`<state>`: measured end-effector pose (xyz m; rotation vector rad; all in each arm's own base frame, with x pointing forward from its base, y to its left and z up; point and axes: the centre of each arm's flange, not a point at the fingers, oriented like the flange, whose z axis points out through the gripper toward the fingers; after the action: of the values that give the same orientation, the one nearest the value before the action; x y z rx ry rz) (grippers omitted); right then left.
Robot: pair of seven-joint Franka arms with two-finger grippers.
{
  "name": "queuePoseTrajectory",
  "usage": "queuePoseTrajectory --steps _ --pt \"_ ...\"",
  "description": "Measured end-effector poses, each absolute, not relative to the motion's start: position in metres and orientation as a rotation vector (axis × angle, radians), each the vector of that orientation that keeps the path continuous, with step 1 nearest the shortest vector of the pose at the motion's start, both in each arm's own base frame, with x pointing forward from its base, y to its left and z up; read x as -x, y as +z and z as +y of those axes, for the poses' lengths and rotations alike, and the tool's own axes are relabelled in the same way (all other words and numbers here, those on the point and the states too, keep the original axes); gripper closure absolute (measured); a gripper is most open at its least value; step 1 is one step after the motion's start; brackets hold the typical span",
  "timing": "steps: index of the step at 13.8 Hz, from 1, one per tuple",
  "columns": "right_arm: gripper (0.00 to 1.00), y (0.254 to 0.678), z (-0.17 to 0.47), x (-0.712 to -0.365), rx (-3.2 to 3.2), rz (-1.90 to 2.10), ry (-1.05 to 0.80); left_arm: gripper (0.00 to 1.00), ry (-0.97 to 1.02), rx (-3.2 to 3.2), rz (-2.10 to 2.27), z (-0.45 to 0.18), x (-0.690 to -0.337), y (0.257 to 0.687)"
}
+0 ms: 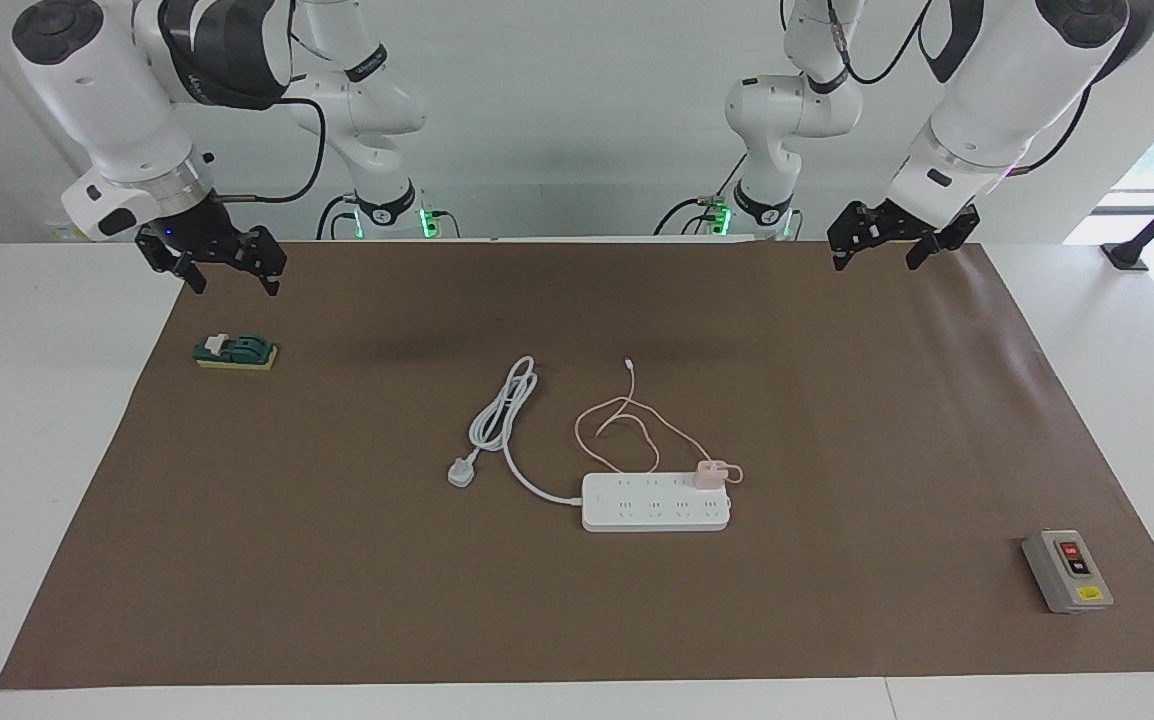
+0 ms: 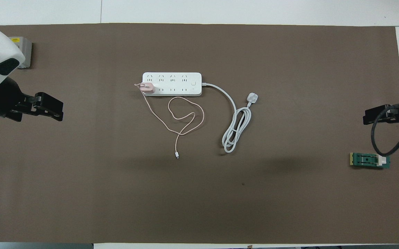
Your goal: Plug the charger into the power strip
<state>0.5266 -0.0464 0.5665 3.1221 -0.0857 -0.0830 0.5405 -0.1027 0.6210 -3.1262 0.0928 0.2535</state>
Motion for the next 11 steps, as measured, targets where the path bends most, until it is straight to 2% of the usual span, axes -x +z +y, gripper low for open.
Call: queuePoseTrajectory --steps 5,11 --pt "0.0 0.566 -0.046 -0.527 -3.122 -0.086 -0.083 0.0 0.315 3.114 0.073 -0.095 -0.528 0.621" --pt "0.0 0.566 -0.046 -0.527 -3.122 -0.086 -0.083 0.0 0.278 3.111 0.046 -0.085 -0.521 0.619"
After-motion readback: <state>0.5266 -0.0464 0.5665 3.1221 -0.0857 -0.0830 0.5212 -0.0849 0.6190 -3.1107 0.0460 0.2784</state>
